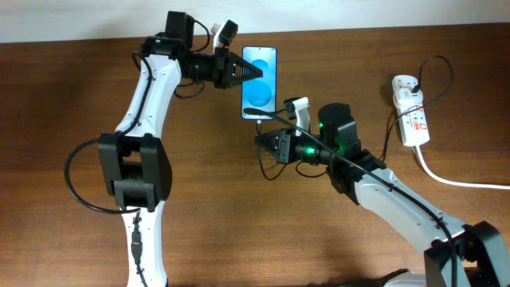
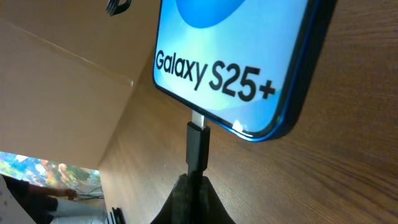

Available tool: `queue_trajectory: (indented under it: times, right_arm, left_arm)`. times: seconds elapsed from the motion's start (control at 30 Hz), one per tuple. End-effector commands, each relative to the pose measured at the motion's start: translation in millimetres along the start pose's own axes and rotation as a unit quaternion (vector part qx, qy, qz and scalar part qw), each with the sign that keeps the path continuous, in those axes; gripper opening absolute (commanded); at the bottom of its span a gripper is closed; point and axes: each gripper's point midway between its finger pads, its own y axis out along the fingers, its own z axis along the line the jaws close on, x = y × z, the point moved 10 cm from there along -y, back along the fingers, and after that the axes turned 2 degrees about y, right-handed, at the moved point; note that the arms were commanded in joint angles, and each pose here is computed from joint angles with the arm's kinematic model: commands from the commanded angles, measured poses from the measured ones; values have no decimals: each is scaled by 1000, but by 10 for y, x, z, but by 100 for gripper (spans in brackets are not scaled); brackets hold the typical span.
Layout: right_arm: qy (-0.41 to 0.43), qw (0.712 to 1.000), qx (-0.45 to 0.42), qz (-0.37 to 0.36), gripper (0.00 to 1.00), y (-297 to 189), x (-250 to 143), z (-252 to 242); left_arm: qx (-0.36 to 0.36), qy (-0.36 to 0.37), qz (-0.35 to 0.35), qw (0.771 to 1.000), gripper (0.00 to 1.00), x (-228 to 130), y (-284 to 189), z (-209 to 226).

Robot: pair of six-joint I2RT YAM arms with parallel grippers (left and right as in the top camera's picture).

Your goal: Plug charger to phone and switch on socket

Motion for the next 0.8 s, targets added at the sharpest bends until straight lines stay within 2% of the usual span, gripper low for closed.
queue_trajectory:
  times: [0.0,0.77]
  right_arm:
    - [-11,1000,2,-8,4,10,49,35]
    - [1,1000,6,-9,4,11,56,46]
  left_arm:
    - [-24,16,-2,1000,0,18,-11,-90]
    - [-25,18,0,1000,0,18,13,-94]
